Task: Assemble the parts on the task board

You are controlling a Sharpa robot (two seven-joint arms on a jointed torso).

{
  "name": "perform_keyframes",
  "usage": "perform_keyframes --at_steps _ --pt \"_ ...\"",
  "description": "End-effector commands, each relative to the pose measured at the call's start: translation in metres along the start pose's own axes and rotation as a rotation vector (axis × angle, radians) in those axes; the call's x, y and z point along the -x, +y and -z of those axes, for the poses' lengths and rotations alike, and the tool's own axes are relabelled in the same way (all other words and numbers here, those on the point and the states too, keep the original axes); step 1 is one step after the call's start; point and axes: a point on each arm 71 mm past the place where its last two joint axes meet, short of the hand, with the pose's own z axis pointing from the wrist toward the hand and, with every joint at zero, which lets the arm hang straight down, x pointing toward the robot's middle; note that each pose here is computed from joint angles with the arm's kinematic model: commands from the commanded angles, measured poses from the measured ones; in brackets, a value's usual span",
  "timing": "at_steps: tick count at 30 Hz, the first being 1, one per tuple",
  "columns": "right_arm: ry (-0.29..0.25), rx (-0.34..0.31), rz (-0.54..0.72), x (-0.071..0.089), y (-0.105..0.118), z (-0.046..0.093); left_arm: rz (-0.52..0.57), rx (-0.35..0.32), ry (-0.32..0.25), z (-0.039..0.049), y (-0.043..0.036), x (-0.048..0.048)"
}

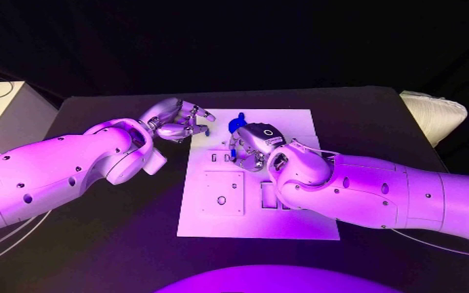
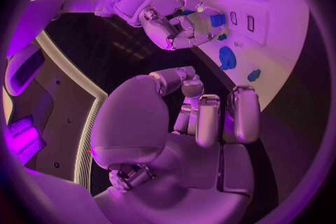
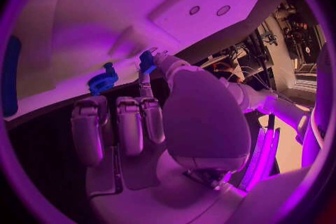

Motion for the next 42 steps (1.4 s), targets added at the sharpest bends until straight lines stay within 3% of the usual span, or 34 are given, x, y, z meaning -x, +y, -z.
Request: perform_keyframes --at_steps 1,10,42 --pt "0.019 -0.002 0.034 -0.0033 0.0003 0.0003 0.04 -0.03 -0.053 -0.0002 -0.0028 0.0037" --pt "0.012 -0.008 0.045 -0.0057 0.001 0.0006 0.088 -0.022 -0.09 0.0 -0.0013 0.0071" --pt "0.021 -0.003 0.047 -0.0088 0.0017 -0.0006 0.103 -0.005 -0.067 -0.0006 0.0001 0.0054"
